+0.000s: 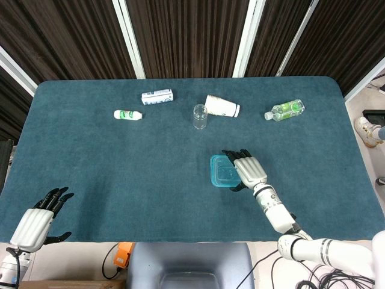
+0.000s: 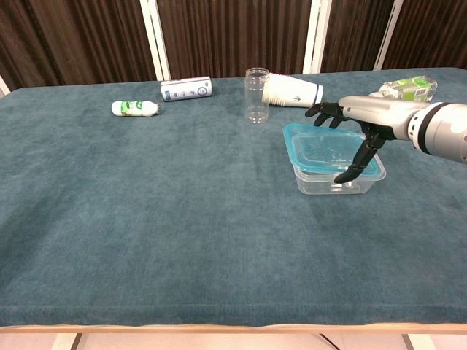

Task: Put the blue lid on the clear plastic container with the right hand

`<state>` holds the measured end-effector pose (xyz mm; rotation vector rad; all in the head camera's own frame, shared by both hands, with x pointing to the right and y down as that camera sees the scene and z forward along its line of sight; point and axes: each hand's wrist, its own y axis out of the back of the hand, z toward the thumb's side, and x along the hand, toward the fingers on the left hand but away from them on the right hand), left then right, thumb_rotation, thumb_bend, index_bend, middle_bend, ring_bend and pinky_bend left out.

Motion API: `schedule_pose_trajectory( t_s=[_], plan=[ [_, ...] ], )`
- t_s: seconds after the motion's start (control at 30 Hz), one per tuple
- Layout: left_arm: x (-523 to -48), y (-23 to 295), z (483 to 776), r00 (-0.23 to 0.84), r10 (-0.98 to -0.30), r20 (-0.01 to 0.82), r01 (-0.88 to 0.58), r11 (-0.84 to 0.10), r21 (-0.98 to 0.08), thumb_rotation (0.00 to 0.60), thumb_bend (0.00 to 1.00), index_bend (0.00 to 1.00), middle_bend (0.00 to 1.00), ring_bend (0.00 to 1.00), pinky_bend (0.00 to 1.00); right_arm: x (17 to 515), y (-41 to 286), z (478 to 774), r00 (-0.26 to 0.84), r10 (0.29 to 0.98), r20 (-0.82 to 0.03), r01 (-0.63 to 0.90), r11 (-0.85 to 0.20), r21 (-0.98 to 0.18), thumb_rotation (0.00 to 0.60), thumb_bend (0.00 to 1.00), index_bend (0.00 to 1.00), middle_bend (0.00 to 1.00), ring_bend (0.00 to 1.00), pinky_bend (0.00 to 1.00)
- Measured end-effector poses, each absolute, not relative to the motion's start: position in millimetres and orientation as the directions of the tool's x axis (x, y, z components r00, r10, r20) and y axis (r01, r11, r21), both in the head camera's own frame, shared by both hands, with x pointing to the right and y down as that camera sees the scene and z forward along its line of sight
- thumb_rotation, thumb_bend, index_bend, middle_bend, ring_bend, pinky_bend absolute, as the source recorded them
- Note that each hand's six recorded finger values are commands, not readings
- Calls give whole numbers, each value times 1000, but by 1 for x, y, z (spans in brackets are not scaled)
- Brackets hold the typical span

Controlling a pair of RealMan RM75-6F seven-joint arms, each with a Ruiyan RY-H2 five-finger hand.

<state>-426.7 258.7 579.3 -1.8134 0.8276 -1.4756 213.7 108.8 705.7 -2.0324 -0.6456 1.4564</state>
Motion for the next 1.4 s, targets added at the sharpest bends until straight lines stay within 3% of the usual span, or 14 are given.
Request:
schedule_pose_trajectory(
  t_s=[1.1, 1.4],
  plan=[
    [-425, 260, 580, 177, -795, 581, -71, -599, -798, 600, 479, 172, 74, 73, 295, 224, 107, 712, 263, 662, -701, 60, -737, -673, 600, 291, 142, 198, 168, 122],
    [-426, 260, 579, 175, -795, 581, -72, -599, -798, 600, 478, 172, 74, 74, 295, 228, 113, 706, 282, 641, -714, 46, -753, -657, 600, 291, 47, 117, 80, 33]
  ],
)
